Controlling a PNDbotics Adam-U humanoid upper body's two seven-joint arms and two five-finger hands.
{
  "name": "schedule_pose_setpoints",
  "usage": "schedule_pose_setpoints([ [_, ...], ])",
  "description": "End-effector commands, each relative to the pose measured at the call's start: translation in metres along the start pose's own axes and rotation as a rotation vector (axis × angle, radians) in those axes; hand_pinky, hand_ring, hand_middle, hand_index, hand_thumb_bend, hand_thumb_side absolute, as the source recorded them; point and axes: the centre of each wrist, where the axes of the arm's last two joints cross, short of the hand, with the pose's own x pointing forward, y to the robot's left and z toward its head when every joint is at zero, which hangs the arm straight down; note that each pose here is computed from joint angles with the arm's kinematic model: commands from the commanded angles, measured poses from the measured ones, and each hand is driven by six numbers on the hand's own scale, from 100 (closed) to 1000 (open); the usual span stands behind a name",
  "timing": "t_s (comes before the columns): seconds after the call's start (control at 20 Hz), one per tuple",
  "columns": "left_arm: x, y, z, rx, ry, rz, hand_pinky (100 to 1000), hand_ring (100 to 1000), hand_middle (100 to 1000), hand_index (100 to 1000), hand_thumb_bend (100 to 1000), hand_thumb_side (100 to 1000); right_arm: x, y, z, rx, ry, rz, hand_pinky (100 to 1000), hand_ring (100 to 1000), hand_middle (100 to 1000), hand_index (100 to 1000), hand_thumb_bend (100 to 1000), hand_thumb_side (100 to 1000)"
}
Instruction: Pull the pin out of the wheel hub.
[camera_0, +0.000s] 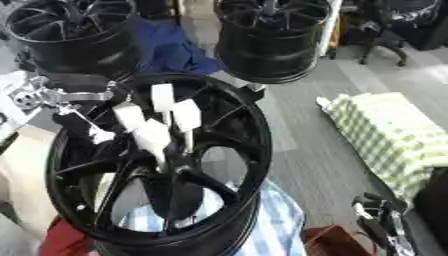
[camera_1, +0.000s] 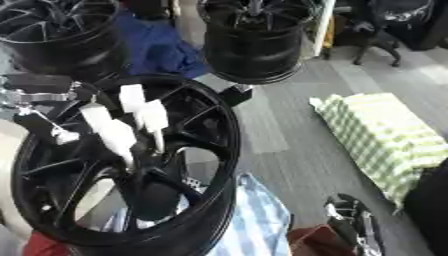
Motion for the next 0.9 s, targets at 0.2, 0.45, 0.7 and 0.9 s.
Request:
schedule_pose_setpoints([
  [0.2, -0.002, 0.013, 0.006, -0.333, -0.238, -0.256, 656, 603, 679, 872, 100, 188, 0.008, -0.008, -0.007, -0.006, -0.034, 0.013, 618, 621, 592, 768, 189, 352],
  [0.45, -0.005, 0.017, 0.008, -0.295, -0.237, -0.237, 575, 504, 512, 758, 100, 254, 0.007, -0.008, -0.006, -0.009, -0.031, 0.014, 618, 620, 592, 768, 190, 351],
  [0.7, -0.011, 0.033, 0.013, -0.197, -0.231, -0.197, 526, 462, 456, 702, 100, 307, 0.006, -0.009, -0.006, -0.012, -0.027, 0.015, 618, 620, 591, 768, 190, 350],
  [0.9, -0.008, 0.055, 0.016, -0.116, -0.223, -0.184, 521, 453, 441, 689, 100, 310, 0.005, -0.01, -0.005, -0.013, -0.023, 0.015, 618, 620, 592, 768, 190, 349],
])
